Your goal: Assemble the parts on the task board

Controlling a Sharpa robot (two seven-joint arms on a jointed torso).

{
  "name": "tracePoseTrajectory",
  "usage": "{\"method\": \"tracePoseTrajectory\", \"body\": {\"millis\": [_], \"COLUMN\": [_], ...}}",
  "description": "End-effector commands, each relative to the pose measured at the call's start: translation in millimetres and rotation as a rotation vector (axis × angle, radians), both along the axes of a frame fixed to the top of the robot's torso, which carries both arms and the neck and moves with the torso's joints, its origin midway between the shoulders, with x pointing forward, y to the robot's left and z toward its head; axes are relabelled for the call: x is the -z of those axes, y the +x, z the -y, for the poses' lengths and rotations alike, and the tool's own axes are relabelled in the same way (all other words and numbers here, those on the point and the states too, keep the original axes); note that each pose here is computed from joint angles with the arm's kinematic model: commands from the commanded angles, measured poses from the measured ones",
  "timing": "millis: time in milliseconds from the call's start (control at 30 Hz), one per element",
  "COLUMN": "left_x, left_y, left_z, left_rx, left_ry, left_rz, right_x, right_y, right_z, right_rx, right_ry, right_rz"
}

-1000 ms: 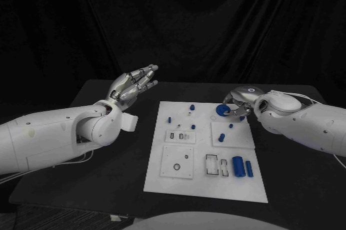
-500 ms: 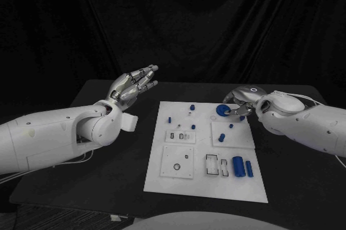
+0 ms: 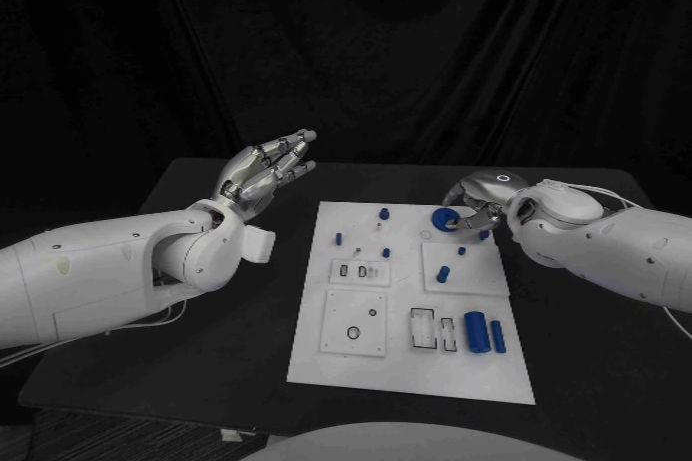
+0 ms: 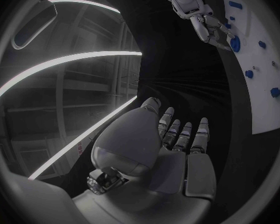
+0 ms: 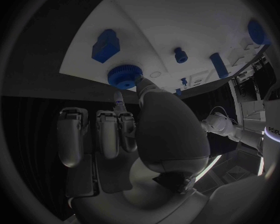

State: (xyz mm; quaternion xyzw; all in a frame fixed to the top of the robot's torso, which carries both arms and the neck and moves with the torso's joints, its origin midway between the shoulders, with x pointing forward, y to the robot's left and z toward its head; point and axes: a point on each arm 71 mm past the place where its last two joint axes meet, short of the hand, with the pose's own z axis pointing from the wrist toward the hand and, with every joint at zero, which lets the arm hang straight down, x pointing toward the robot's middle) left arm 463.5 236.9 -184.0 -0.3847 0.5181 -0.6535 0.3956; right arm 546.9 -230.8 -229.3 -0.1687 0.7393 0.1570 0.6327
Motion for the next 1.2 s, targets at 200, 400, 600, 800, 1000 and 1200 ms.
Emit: {"method": "tracePoseTrajectory", "body": {"millis": [200,400,600,800,1000,1200], "left_x": [-0.1,0.4,1.5,3.0,4.0,4.8], "left_y": [-0.8,-1.0,-1.3,-1.8,-2.4,-2.8], "left_z": [2.2,2.2,2.0,1.7,1.1,0.5], "left_rx": [0.017,0.018,0.018,0.019,0.019,0.019], "left_ry": [-0.012,-0.013,-0.013,-0.013,-0.014,-0.014], "left_rz": [0.005,0.004,0.002,-0.002,-0.005,-0.007], "right_x": [4.6,6.2,7.8,9.2,8.3,4.7], "right_y": [1.2,3.2,4.2,4.3,3.5,0.6], "right_z": [-3.4,-3.3,-3.2,-3.6,-3.7,-3.5], "right_rx": [0.008,0.016,0.022,0.022,0.011,0.003], "right_ry": [-0.02,-0.032,-0.042,-0.047,-0.036,0.001], "right_rz": [-0.038,-0.053,-0.067,-0.076,-0.063,-0.033]}}
